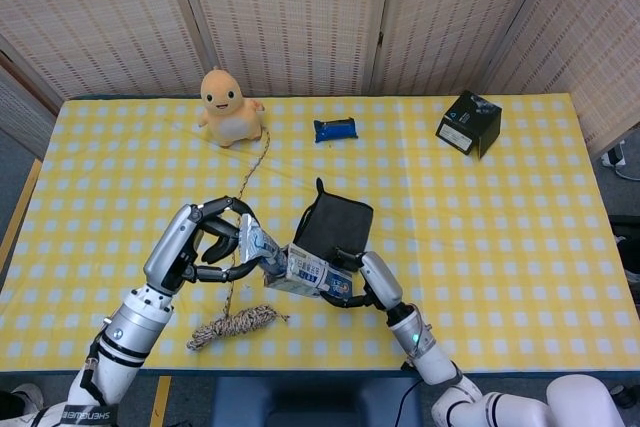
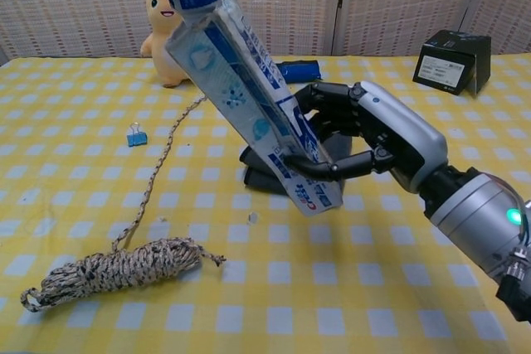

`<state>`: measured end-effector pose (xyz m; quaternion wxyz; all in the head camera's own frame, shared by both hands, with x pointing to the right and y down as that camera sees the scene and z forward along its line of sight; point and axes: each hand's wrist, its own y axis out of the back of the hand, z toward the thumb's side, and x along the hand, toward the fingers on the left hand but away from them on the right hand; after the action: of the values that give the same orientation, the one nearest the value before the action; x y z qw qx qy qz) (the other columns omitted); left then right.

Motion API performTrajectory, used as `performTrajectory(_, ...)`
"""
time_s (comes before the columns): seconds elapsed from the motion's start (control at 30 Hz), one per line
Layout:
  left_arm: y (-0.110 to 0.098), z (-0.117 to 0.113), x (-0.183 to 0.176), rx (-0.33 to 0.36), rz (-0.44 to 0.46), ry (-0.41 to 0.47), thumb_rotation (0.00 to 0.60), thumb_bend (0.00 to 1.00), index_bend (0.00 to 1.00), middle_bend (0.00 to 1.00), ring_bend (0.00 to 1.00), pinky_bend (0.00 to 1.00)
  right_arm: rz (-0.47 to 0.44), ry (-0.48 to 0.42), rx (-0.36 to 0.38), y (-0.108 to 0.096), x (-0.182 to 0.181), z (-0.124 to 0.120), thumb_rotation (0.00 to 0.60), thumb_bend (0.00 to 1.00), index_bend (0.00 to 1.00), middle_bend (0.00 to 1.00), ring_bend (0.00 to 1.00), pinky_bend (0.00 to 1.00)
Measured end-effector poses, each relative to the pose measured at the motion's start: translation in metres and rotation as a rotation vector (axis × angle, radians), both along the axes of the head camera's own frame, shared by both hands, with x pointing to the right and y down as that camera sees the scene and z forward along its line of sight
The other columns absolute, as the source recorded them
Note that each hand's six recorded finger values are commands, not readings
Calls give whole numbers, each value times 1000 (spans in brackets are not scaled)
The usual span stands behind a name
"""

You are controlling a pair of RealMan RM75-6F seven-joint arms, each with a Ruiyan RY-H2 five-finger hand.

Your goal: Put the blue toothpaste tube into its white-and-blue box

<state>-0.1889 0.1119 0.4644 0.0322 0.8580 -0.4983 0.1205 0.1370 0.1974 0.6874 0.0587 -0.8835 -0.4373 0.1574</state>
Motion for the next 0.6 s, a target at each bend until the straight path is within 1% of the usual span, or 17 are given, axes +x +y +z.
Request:
performTrajectory(0.17,-2,-3,-2,10,-12,9,600,419,871,1000,1000,1000,12,-19,3,-1,2,-4,600,293,519,444,493,460)
performTrajectory(0.3,-3,-4,-2,9,-19,17,600,420,871,1000,1000,1000,39,-45,14,-4,8,-10,600,293,520,444,492,461)
performTrajectory(0.6,-1,-3,-3,9,-13,9,600,419,871,1000,1000,1000,80,-98,32,-12,14,-25,600,293,522,446,492,460)
